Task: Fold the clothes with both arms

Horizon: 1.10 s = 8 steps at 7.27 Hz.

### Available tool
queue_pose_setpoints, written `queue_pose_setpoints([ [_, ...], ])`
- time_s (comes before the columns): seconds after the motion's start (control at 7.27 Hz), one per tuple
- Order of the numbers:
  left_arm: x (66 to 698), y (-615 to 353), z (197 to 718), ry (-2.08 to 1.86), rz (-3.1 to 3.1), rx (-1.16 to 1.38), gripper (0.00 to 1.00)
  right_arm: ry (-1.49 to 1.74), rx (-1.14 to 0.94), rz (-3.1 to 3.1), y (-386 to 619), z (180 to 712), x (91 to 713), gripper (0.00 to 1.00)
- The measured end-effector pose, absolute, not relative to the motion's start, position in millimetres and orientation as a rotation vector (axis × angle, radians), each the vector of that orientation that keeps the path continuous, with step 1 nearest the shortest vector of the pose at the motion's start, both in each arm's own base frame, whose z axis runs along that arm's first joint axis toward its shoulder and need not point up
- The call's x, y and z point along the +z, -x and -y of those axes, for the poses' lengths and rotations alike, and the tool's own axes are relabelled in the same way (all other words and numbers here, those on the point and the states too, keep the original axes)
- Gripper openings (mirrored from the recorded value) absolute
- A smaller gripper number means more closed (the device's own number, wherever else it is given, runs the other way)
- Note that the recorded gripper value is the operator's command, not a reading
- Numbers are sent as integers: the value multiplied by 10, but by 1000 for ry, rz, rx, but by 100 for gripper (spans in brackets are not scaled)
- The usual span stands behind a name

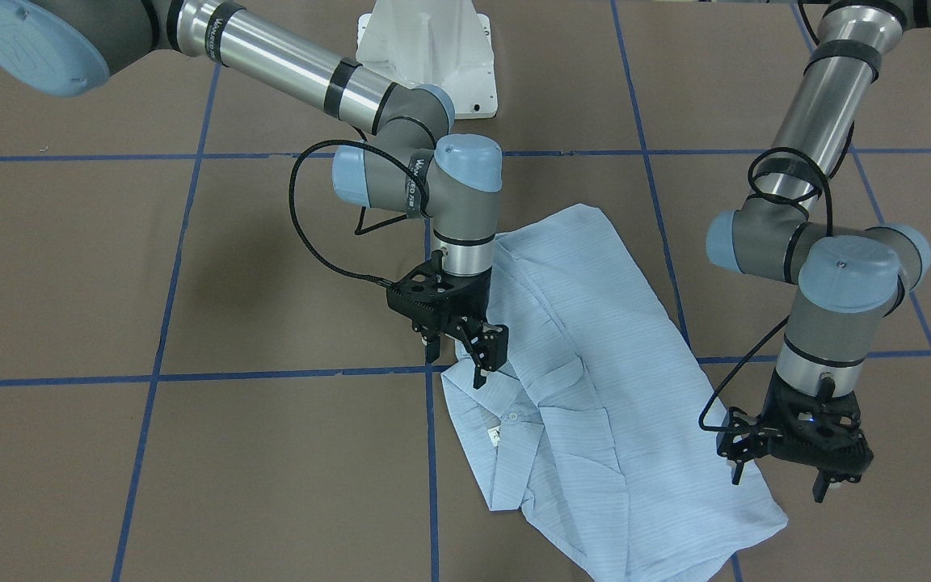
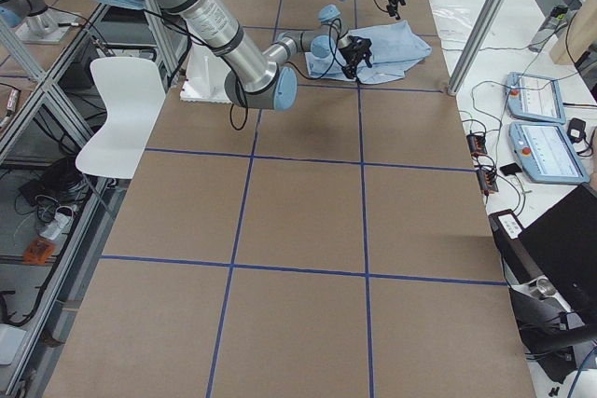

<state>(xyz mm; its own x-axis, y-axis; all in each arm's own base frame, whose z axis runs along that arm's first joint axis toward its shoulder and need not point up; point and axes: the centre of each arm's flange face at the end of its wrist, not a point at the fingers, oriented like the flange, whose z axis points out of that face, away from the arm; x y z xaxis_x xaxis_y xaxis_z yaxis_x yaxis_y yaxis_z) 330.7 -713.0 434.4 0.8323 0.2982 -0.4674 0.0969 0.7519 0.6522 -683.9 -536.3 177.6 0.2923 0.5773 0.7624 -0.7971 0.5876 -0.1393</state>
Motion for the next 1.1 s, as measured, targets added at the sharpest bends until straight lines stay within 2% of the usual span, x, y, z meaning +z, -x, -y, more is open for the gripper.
queue_pose_setpoints([
  [0.28, 4342, -3298, 7117, -723, -591, 116, 100, -297, 934, 873, 6892, 5371, 1801, 57],
  [0.41, 4341, -3297, 7115, -724, -591, 116, 100, -301, 934, 868, 6913, 5365, 1821, 42],
  [0.55, 4343, -3291, 7106, -725, -591, 116, 100, -303, 934, 866, 6927, 5360, 1828, 12],
  [0.69, 4343, -3279, 7089, -727, -592, 117, 100, -304, 933, 866, 6931, 5360, 1821, 0],
  [1.1, 4325, -3254, 7046, -734, -598, 117, 100, -307, 914, 868, 6912, 5314, 1793, 0],
])
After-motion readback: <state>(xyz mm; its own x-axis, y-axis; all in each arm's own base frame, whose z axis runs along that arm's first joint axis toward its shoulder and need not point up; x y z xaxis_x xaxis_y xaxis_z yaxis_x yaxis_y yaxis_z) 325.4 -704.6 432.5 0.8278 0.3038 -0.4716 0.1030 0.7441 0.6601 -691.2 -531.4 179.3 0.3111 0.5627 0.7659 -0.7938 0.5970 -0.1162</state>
